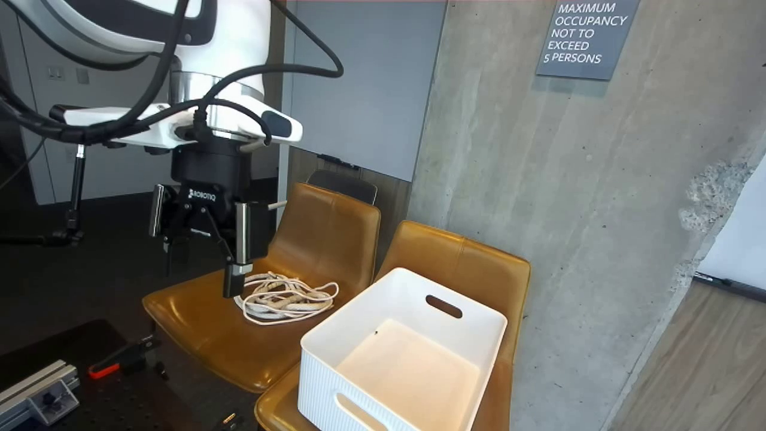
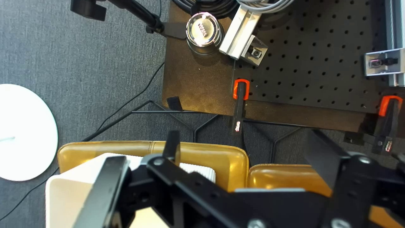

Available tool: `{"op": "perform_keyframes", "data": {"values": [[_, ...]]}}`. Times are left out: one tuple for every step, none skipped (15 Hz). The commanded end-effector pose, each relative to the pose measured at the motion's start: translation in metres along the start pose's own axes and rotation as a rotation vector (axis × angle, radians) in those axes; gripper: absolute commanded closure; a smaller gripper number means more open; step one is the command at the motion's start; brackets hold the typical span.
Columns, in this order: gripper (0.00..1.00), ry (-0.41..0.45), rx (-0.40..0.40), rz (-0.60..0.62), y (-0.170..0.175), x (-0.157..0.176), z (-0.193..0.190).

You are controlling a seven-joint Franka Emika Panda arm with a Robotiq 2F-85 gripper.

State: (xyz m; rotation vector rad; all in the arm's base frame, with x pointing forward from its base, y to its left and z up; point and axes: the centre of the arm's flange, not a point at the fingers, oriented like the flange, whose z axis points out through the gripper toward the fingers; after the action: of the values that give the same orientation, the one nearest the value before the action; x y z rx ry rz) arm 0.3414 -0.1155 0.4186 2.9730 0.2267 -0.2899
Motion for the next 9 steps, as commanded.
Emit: {"op": "perform_keyframes", "data": {"values": [[0.0, 0.04, -0.023, -0.033, -0.029, 0.028, -0.009], [0.0, 0.055, -0.034, -0.046, -0.039, 0.036, -0.013], [0.0, 0.079, -0.047, -0.06, -0.054, 0.047, -0.018], [0.0, 0.102, -0.057, -0.072, -0.066, 0.056, -0.023], [0.0, 0.135, -0.071, -0.089, -0.082, 0.067, -0.028], [0.0, 0.169, -0.079, -0.103, -0.094, 0.077, -0.032], [0.0, 0.202, -0.081, -0.117, -0.105, 0.087, -0.037], [0.0, 0.241, -0.08, -0.113, -0.118, 0.099, -0.039], [0.0, 0.271, -0.076, -0.1, -0.128, 0.111, -0.042]]}}
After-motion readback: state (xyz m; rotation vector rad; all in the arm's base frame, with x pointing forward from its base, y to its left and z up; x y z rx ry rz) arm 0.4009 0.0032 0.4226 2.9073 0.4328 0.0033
